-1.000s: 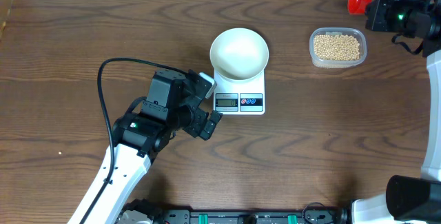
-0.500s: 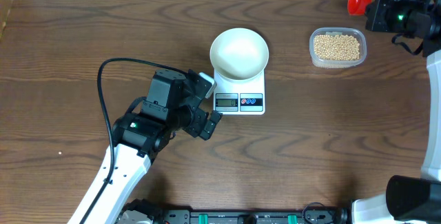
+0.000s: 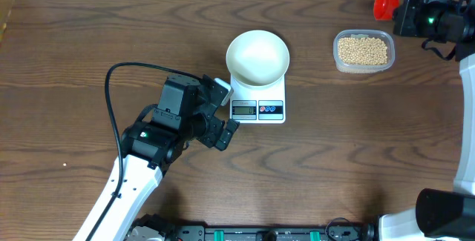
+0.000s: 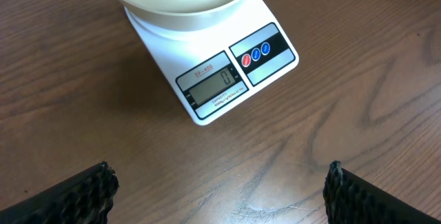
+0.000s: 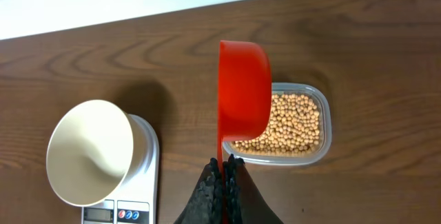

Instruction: Scoop item into bowl and weigh 50g on scale

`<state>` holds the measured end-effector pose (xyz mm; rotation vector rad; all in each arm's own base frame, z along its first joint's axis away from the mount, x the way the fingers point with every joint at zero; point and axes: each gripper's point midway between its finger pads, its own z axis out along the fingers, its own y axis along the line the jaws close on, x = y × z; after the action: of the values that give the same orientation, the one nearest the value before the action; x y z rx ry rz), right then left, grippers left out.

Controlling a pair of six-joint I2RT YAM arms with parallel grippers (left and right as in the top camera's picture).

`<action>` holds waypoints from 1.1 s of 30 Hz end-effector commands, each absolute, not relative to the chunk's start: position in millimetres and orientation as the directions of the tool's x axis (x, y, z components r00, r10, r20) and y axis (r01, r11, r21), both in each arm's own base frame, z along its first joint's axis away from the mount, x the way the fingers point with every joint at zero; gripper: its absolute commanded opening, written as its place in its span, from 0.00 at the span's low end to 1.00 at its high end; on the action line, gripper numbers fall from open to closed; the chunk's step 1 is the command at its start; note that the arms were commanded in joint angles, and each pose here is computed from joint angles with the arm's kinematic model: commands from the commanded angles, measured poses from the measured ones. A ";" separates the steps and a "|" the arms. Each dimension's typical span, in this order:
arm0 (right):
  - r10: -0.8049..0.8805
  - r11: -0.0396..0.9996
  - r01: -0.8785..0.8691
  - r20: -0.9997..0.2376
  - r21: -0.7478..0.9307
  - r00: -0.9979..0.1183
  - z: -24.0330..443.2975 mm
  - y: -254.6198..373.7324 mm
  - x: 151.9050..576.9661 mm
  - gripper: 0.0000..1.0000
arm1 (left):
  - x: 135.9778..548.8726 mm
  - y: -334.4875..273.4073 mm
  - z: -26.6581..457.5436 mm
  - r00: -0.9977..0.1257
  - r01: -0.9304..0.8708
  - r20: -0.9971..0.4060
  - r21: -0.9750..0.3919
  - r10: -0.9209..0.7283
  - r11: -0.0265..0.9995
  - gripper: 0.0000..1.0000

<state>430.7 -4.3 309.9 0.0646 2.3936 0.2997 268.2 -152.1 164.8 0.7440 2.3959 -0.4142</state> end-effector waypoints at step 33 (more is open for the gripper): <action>0.054 0.981 -0.077 -0.634 0.177 -0.772 306.1 -6.7 419.8 0.01 | 274.3 -138.0 158.3 -0.685 0.549 -0.598 -0.048 0.416 0.834 0.98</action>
<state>419.7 -4.3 300.3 0.0029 2.4505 0.2725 273.2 -143.1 162.9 0.7199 2.4059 -0.3383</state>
